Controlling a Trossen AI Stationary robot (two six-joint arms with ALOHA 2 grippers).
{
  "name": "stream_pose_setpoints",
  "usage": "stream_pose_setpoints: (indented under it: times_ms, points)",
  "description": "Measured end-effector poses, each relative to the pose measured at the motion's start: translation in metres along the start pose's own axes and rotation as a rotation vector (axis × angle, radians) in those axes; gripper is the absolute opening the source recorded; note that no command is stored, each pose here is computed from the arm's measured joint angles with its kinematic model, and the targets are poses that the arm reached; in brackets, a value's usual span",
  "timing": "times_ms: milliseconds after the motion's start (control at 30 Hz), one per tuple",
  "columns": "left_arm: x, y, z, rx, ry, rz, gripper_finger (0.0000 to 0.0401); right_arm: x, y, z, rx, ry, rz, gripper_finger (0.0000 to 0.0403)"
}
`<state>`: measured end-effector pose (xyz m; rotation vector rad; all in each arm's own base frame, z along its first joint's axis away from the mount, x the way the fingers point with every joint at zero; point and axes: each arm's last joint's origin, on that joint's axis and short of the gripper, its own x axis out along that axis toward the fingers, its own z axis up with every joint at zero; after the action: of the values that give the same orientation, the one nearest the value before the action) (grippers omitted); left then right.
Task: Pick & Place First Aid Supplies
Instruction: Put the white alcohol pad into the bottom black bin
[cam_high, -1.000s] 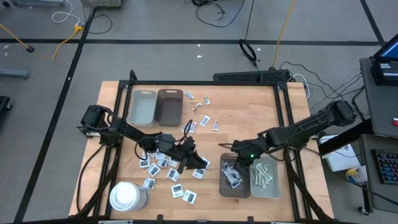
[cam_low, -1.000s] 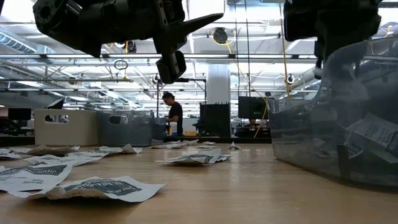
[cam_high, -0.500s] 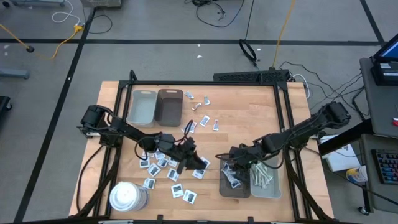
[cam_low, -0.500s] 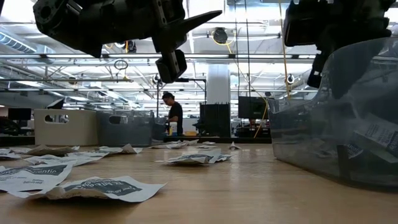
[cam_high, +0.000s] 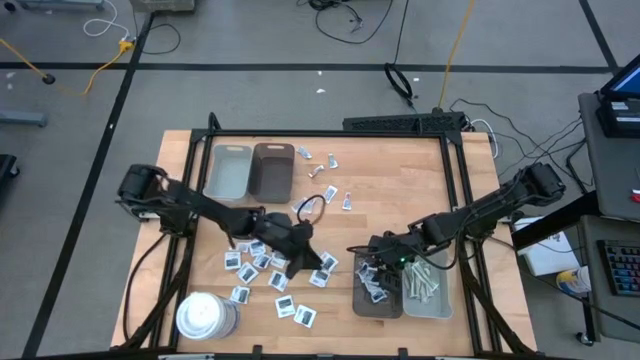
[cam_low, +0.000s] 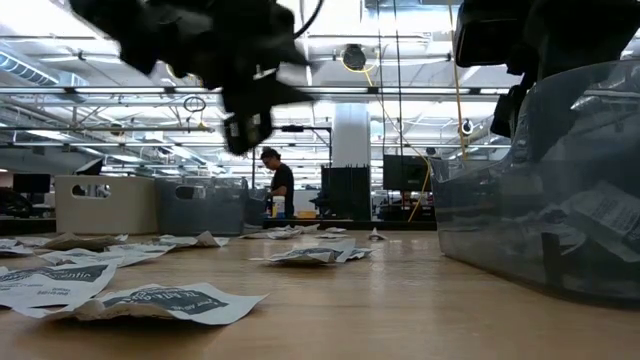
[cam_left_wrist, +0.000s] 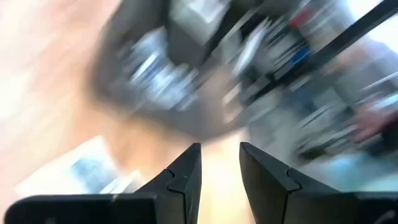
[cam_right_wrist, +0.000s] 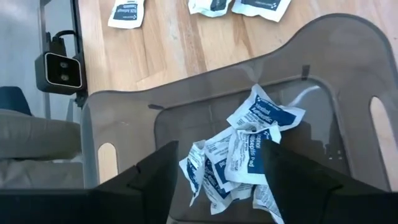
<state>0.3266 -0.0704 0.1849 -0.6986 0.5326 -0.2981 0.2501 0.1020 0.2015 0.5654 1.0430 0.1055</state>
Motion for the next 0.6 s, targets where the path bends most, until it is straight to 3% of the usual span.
stream_pose_setpoints:
  times_ms: [167, 333, 600]
  points:
    - [-0.017, -0.008, 0.007, 0.111, 0.258, 0.298, 0.0113, 0.0, 0.0, 0.0, 0.002, -0.002, 0.0, 0.0232]
    - [-0.03, -0.016, 0.014, 0.161, 0.439, 0.466, 0.0113, 0.0, 0.001, 0.001, -0.002, -0.011, 0.009, 0.0227]
    - [-0.041, -0.015, 0.009, 0.145, 0.58, 0.58, 0.0113, 0.0, 0.003, 0.003, -0.004, -0.035, 0.033, 0.0231]
